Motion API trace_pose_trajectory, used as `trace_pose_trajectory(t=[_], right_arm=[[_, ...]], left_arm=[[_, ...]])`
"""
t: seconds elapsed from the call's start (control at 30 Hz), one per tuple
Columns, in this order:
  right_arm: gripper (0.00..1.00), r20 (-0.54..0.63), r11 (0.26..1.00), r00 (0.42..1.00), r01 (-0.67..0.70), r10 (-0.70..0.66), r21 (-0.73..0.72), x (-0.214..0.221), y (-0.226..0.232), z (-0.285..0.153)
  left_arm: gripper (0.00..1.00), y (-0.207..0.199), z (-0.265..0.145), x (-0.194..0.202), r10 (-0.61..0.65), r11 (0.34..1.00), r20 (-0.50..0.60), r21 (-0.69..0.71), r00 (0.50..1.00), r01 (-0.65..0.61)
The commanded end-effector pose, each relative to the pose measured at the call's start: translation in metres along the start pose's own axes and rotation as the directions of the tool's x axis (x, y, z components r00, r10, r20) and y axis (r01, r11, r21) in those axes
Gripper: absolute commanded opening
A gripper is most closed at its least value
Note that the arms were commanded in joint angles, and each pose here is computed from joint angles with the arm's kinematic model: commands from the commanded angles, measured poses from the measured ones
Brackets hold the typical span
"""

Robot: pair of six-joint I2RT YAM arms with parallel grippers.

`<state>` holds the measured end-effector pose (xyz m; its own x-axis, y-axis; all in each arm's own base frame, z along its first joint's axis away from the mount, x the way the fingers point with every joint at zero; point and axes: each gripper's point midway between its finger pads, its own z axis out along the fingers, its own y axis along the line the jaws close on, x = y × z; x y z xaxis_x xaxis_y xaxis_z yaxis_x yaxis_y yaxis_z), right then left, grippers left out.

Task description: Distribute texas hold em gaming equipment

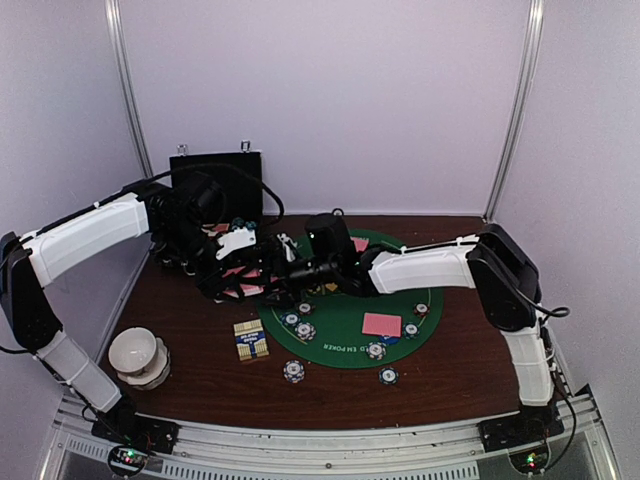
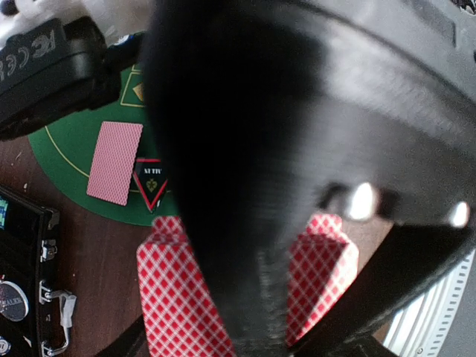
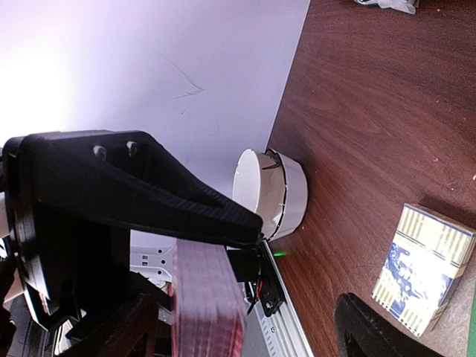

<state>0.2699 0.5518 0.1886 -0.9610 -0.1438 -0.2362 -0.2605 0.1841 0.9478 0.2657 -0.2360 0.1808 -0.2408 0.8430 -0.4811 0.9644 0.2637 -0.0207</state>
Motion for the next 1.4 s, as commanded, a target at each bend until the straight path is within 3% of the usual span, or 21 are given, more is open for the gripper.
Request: trace_pose_trajectory(t=[0.0, 0.37, 0.67, 1.2, 1.37], right_arm=[[0.84, -0.008, 0.999, 1.0, 0.001, -0.001, -0.048, -0.004, 0.006, 0.008], [0.72, 0.047, 1.0, 0.999, -0.027, 0.027, -0.002, -0.016, -0.02, -0.026], [0.61, 0.055, 0.999, 0.998, 0.011, -0.009, -0.04, -0.02, 0.006, -0.039], [0.2, 0.062, 0.994, 0.998, 0.025, -0.018, -0.111, -0.021, 0.043, -0.055], [0.17, 0.047, 0.989, 0.999, 0.002, 0.005, -0.148, -0.018, 0.045, -0.055]], left_arm=[[0.0, 0.002, -0.01, -0.014, 0.013, 1.0, 0.049, -0.008, 0.999, -0.012], [0.0, 0.002, -0.013, -0.015, 0.022, 1.0, 0.054, -0.015, 0.998, -0.022], [0.0, 0.002, -0.011, -0.012, 0.019, 1.0, 0.043, -0.014, 0.999, -0.019], [0.0, 0.007, -0.006, -0.007, 0.019, 0.999, 0.013, -0.03, 1.0, -0.018], [0.0, 0.007, -0.007, -0.007, 0.021, 0.999, 0.012, -0.035, 1.0, -0.02]])
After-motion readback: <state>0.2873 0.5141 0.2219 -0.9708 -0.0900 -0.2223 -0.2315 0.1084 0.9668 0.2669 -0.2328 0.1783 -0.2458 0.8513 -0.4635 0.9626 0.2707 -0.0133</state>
